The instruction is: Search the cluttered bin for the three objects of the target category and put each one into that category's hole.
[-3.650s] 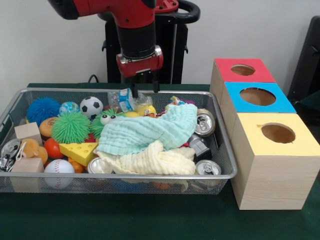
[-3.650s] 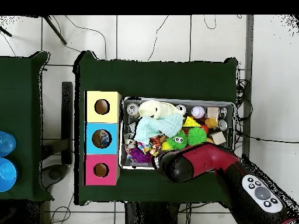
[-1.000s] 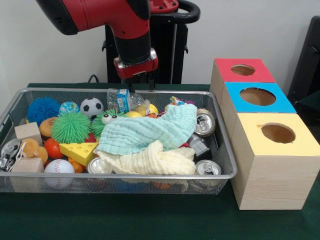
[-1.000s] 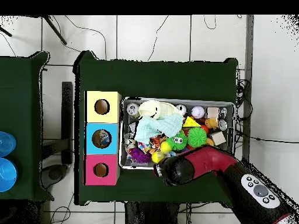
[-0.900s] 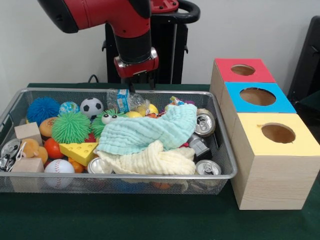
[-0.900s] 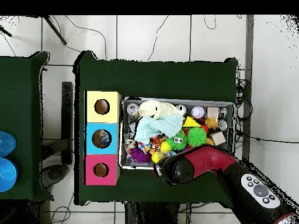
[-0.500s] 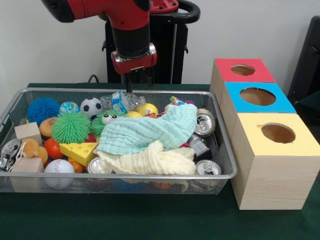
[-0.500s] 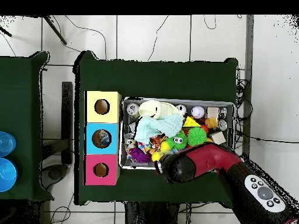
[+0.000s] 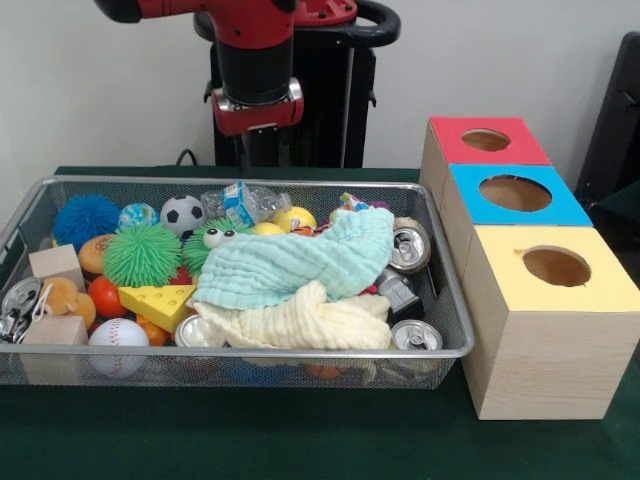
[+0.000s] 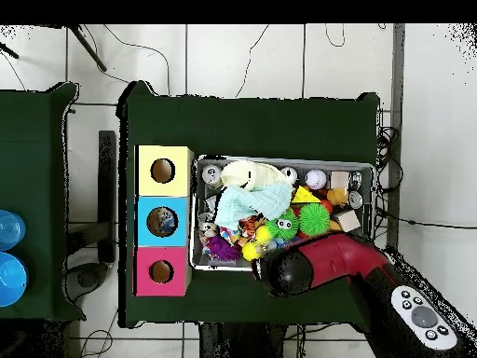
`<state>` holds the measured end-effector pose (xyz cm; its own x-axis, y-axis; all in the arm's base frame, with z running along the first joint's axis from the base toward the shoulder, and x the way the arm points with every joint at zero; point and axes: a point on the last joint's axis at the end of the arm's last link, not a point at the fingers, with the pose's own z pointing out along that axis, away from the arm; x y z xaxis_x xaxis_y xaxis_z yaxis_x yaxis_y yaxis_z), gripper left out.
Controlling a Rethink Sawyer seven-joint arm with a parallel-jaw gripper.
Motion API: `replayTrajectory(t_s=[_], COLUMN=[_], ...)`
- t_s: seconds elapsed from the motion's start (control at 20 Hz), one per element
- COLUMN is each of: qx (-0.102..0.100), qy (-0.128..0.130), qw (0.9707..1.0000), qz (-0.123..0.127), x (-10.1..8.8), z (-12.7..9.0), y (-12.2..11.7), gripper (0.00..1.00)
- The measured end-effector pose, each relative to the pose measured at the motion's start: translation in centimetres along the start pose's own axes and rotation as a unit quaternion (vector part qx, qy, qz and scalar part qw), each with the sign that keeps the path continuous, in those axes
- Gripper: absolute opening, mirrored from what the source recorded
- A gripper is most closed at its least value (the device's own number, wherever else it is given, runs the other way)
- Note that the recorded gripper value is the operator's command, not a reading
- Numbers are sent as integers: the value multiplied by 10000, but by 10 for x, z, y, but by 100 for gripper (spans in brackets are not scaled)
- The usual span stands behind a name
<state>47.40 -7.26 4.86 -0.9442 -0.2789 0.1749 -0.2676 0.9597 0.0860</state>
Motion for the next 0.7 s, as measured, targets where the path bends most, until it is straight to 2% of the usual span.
replayTrajectory(t_s=[0.45,0.65,0.7], qx=[172,394,534], qy=[150,116,63], qw=[9997,9992,9985], qz=[56,-37,-99], x=[10,11,9], z=[5,8,8], y=[-7,-21,-31], gripper=[100,100,100])
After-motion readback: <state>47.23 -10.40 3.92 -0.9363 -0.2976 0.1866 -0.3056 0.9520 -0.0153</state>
